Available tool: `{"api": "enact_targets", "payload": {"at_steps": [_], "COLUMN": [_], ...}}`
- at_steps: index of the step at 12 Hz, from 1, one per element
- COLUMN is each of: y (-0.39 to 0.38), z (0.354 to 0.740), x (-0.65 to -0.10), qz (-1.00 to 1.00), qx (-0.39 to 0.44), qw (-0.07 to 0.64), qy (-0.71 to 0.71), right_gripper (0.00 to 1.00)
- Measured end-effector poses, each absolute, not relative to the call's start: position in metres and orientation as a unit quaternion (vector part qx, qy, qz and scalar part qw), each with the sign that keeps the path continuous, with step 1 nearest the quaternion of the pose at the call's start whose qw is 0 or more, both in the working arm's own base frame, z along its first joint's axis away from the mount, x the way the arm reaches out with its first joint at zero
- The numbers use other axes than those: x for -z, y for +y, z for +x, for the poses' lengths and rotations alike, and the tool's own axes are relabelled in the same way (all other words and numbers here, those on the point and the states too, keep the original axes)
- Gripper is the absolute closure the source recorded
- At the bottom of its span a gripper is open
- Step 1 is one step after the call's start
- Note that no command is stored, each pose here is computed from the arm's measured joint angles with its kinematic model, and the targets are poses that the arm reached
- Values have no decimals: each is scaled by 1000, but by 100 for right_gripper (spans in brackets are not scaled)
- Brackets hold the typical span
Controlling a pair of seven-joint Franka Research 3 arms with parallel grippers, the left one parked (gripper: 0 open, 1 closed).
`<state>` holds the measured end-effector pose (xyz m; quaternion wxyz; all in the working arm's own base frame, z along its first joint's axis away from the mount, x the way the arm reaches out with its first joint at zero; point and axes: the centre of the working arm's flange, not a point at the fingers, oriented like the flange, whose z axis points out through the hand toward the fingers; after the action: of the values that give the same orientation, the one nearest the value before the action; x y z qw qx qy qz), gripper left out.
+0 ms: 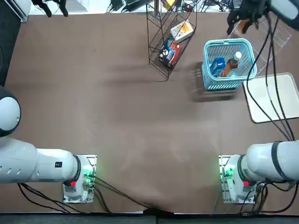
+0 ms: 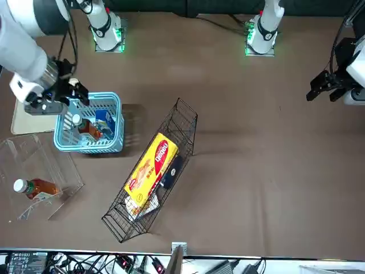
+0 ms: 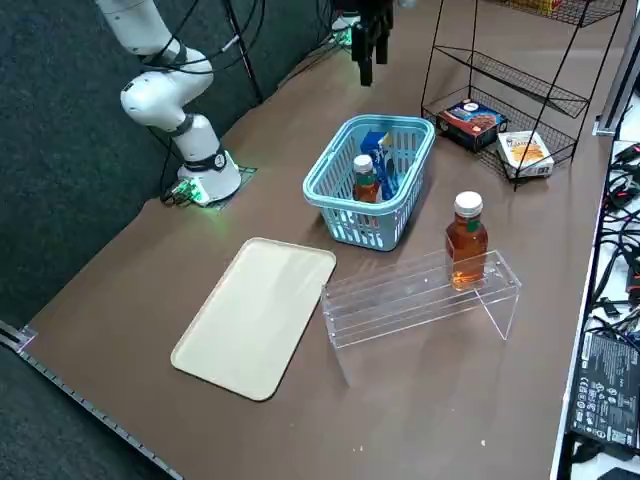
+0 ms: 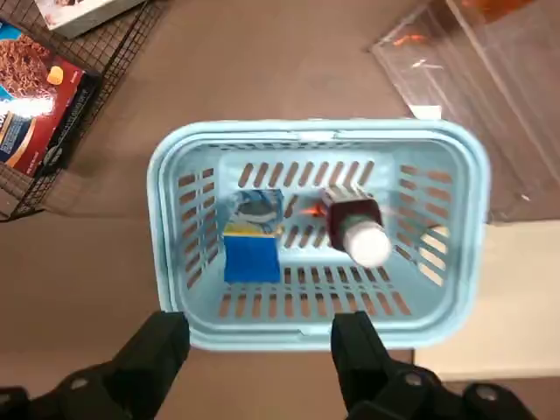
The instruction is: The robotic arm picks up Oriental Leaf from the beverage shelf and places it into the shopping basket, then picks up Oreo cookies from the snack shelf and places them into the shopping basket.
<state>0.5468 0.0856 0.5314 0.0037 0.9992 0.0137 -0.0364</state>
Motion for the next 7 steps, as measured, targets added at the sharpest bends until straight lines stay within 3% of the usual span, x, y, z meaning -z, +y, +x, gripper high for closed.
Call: {"api": "enact_targets", "payload": {"at_steps": [7], "y": [20], "z": [542], "x": [-597], "qz": [999], "qx": [38], "qw": [2], "qy": [-3], "right_gripper": [0]}}
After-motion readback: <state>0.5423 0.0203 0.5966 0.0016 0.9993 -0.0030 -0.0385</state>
